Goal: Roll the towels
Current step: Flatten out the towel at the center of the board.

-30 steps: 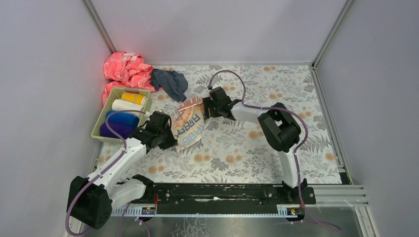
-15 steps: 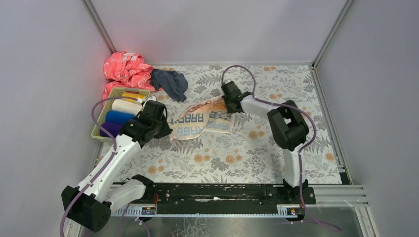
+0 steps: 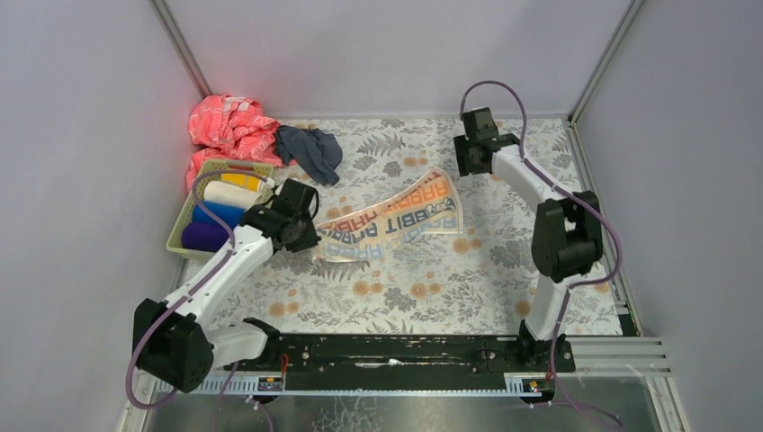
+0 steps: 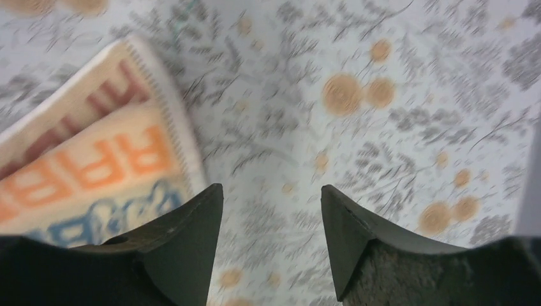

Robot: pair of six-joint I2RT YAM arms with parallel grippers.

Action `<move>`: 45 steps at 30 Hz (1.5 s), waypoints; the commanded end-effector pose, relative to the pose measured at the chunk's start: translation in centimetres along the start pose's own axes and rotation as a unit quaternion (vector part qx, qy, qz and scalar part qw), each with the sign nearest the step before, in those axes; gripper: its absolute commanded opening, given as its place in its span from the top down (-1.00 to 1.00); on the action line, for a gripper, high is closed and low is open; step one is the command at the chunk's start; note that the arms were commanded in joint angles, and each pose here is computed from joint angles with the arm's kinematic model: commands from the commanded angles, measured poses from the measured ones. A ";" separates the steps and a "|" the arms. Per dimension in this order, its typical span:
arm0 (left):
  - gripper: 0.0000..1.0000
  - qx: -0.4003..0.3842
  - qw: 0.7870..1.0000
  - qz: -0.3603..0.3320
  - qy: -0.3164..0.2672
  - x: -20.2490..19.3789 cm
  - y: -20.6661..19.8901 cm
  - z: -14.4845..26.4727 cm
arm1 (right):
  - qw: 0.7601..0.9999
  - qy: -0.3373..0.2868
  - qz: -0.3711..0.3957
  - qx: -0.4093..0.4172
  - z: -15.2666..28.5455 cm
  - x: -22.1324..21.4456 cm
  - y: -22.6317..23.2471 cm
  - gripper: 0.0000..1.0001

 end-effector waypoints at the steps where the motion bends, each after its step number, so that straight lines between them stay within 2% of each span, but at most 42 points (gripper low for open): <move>1: 0.78 -0.009 1.000 -0.003 -0.003 0.1 -0.3 -1.5 | 0.993 0.028 -0.070 0.092 3.7 -3.0 1.8 -0.27; 4: 0.76 -0.002 1.000 -0.004 -0.001 -0.3 0.0 -2.0 | 0.984 0.063 -0.104 0.127 4.1 -6.1 2.8 -0.19; 10: 0.74 0.024 1.000 -0.010 -0.011 -0.3 0.5 -2.6 | 0.978 0.095 -0.133 0.133 4.6 -10.1 4.6 -0.07; 15: 0.74 0.021 1.000 -0.011 -0.015 -0.3 0.5 -2.7 | 0.977 0.110 -0.145 0.112 3.6 -11.2 5.9 -0.07; 22: 0.74 0.016 1.000 -0.011 -0.021 -0.4 0.5 -2.7 | 0.977 0.092 -0.171 0.086 2.5 -11.4 6.4 0.01; 34: 0.74 0.021 0.999 -0.010 -0.024 -0.4 0.7 -2.8 | 0.976 0.157 -0.145 0.046 0.9 -15.2 6.7 0.16; 40: 0.73 0.029 0.999 -0.005 -0.026 -0.4 0.8 -2.9 | 0.977 0.171 -0.124 0.010 1.0 -16.0 5.7 0.67; 43: 0.72 0.034 0.999 0.003 -0.025 -0.3 0.8 -3.1 | 0.977 0.160 -0.139 0.004 1.6 -15.5 3.9 0.94; 45: 0.72 0.038 0.999 0.008 -0.022 -0.2 0.8 -3.3 | 0.978 0.150 -0.148 -0.005 2.2 -14.9 2.4 1.00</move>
Point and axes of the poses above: each gripper's point midway between its finger pads, its own z axis back along the fingers, its own y axis along the line the jaws close on, x = y × z, the point moved 10 cm from there along z, back along the fingers, and after that the axes turned 1 degree about z, right-handed, at the moved point
